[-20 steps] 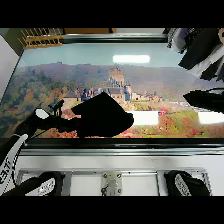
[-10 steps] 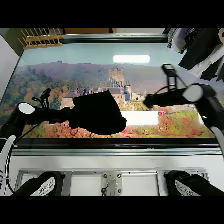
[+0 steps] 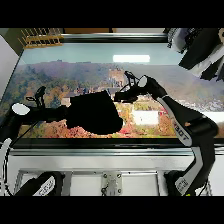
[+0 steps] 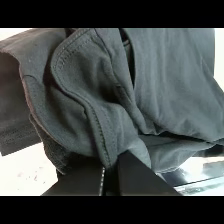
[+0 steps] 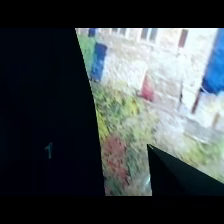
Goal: Fold the clothes and pants, and hang the long-sleeved shirts on hangers.
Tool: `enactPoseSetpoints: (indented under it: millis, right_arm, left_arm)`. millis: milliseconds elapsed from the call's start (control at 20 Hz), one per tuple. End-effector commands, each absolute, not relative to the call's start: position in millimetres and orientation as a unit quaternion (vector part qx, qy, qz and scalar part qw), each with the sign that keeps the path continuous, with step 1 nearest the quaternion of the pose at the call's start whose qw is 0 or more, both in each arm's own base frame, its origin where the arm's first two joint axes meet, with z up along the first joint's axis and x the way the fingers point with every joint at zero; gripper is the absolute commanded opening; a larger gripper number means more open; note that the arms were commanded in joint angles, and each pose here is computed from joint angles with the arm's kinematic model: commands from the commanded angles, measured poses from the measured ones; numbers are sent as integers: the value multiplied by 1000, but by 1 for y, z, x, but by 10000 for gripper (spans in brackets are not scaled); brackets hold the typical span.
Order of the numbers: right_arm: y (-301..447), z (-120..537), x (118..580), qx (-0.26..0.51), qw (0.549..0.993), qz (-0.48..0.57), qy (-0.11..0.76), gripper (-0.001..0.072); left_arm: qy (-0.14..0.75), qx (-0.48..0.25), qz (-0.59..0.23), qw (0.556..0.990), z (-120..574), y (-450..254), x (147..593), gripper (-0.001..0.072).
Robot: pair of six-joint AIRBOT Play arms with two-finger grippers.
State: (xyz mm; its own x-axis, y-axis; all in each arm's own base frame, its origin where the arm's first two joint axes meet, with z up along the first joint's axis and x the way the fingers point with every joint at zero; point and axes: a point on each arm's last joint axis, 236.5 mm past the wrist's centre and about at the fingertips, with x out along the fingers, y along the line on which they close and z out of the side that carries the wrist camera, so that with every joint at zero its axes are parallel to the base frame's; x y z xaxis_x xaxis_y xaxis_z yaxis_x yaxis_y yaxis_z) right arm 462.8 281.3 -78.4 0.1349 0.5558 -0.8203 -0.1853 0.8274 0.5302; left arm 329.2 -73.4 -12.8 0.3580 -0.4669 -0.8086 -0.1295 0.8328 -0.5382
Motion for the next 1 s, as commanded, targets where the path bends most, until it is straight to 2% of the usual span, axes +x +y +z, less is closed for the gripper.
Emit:
enactPoseSetpoints:
  millis: [0,250,300,350,400,550,700,800,950]
  right_arm:
    - [320,-102,474,189,715,273,615,557]
    - [344,-112,468,176,711,290,616,552]
    - [347,-111,468,163,715,302,609,393]
    - [347,-108,469,150,718,315,602,103]
    - [345,-99,471,146,721,320,597,10]
    - [303,-27,501,102,771,312,545,10]
    - [228,110,511,75,841,286,454,9]
    - [184,206,487,79,878,267,388,9]
    - [138,304,431,74,920,225,313,10]
  left_arm:
    - [554,-268,-108,781,-12,-73,330,12]
    - [553,-268,-107,782,-11,-72,331,12]
    - [553,-268,-107,782,-12,-72,331,12]
    - [553,-268,-107,782,-12,-72,331,12]
    - [551,-267,-106,783,-10,-70,332,12]
    - [498,-271,-94,818,43,-41,351,12]
    - [388,-253,-76,883,153,-3,358,12]
    - [314,-227,-68,919,227,5,342,12]
    - [211,-203,-68,954,315,-9,307,12]
